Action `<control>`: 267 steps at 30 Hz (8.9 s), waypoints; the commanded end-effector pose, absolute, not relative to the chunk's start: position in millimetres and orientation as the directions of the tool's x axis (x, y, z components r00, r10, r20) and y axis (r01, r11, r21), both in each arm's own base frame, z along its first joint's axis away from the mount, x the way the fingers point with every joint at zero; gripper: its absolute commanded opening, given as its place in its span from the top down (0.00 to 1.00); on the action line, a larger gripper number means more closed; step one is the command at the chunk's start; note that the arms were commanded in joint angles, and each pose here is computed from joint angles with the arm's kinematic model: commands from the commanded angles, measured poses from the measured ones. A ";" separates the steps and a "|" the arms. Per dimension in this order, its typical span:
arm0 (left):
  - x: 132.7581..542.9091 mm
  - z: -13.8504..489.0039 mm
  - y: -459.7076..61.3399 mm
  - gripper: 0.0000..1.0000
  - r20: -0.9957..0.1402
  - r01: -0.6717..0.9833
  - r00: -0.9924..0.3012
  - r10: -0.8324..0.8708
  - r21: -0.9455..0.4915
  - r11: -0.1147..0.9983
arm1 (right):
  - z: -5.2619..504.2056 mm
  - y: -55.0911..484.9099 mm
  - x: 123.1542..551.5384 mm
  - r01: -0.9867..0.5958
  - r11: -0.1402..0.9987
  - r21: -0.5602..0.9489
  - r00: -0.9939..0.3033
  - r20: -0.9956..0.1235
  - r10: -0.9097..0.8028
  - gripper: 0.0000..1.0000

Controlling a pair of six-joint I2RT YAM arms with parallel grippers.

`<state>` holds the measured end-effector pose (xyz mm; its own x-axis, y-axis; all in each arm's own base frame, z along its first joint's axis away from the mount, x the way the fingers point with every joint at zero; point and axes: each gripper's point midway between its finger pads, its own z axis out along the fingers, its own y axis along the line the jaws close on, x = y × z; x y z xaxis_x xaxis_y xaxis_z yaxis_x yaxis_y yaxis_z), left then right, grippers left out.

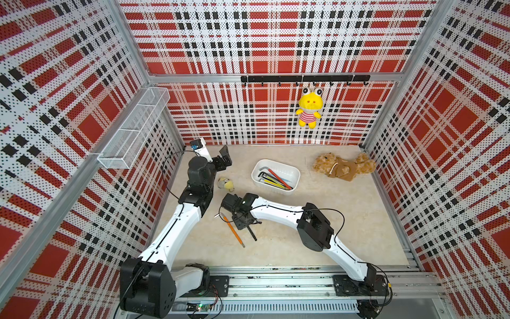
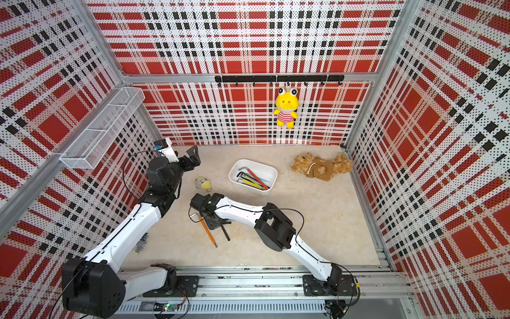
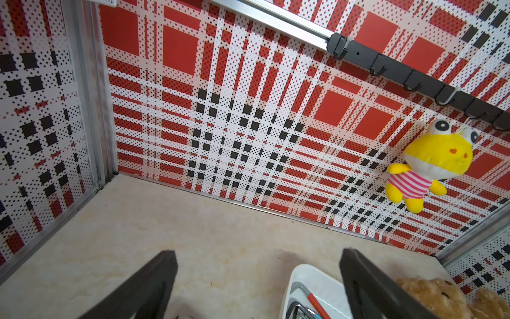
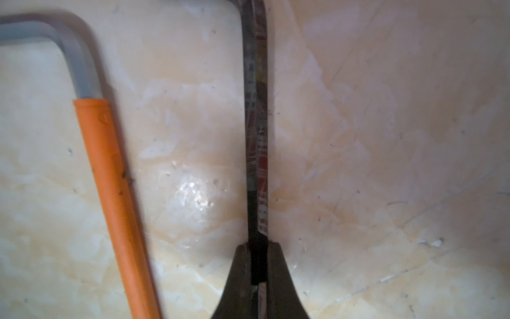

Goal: Put the hex key on the desktop into the storage box
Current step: Pick up the Allen key from the center of the board, then place the Allen key in the storage box, then pick up the Allen key from the center of the board, then place the Allen key in the storage box, then reset both arms

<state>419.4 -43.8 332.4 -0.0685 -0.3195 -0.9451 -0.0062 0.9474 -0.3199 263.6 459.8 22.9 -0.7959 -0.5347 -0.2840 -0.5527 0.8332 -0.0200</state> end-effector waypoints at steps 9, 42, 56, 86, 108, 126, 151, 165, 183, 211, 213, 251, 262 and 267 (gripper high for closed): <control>415.3 346.4 -42.4 0.01 -0.948 0.000 -0.030 -0.316 -0.317 0.949 | 96.3 409.8 290.6 -0.619 0.785 0.016 -0.688 -0.493 -0.532 1.00; 417.3 340.9 -43.6 0.01 -0.950 -0.010 -0.044 -0.308 -0.307 0.952 | 149.4 319.6 495.2 -0.611 0.766 -0.202 -0.524 -0.622 -0.582 1.00; 419.1 338.6 -43.1 0.01 -0.951 -0.013 -0.050 -0.305 -0.304 0.953 | 92.6 304.9 498.3 -0.599 0.786 -0.153 -0.627 -0.521 -0.579 1.00; 419.4 341.4 -41.9 0.01 -0.950 -0.009 -0.045 -0.308 -0.308 0.951 | 109.0 309.5 508.1 -0.558 0.824 -0.095 -0.647 -0.572 -0.505 0.60; 415.9 346.8 -39.3 0.01 -0.947 -0.002 -0.032 -0.321 -0.321 0.947 | 153.2 416.1 339.8 -0.683 0.725 0.087 -0.609 -0.616 -0.500 0.46; 411.5 349.7 -45.4 0.01 -0.952 -0.001 -0.026 -0.306 -0.306 0.952 | 65.3 505.9 240.1 -0.719 0.688 0.097 -0.656 -0.421 -0.626 0.43; 412.5 346.2 -46.2 0.01 -0.953 -0.004 -0.032 -0.303 -0.303 0.953 | 14.9 505.0 216.9 -0.717 0.697 0.013 -0.672 -0.279 -0.686 0.46; 412.1 346.2 -45.5 0.01 -0.953 -0.006 -0.030 -0.302 -0.302 0.953 | 6.8 498.7 208.8 -0.712 0.701 0.031 -0.687 -0.236 -0.687 0.73; 410.1 352.3 -42.8 0.01 -0.952 -0.008 -0.017 -0.304 -0.304 0.953 | 89.4 464.9 266.9 -0.711 0.699 0.073 -0.650 -0.446 -0.615 1.00; 410.0 351.2 -43.9 0.01 -0.953 -0.007 -0.022 -0.301 -0.301 0.954 | 110.3 311.9 487.9 -0.624 0.764 -0.165 -0.585 -0.549 -0.596 1.00; 410.0 351.3 -44.0 0.01 -0.953 -0.007 -0.022 -0.301 -0.301 0.954 | 99.2 307.4 491.8 -0.619 0.771 -0.153 -0.602 -0.538 -0.590 1.00; 404.9 295.8 20.8 0.01 -0.993 -0.295 -0.005 -0.118 -0.112 0.949 | 265.3 241.8 456.0 -0.472 0.879 -0.061 -0.394 -0.878 -0.273 0.00; 382.1 202.5 52.3 0.01 -0.987 -0.386 -0.040 -0.157 -0.129 0.913 | 224.5 77.5 413.7 -0.147 0.989 -0.010 -0.430 -0.900 -0.073 0.00; 375.9 182.8 52.0 0.03 -0.986 -0.347 -0.009 -0.167 -0.153 0.925 | 182.9 43.8 389.0 -0.077 0.997 -0.015 -0.502 -0.863 -0.052 0.00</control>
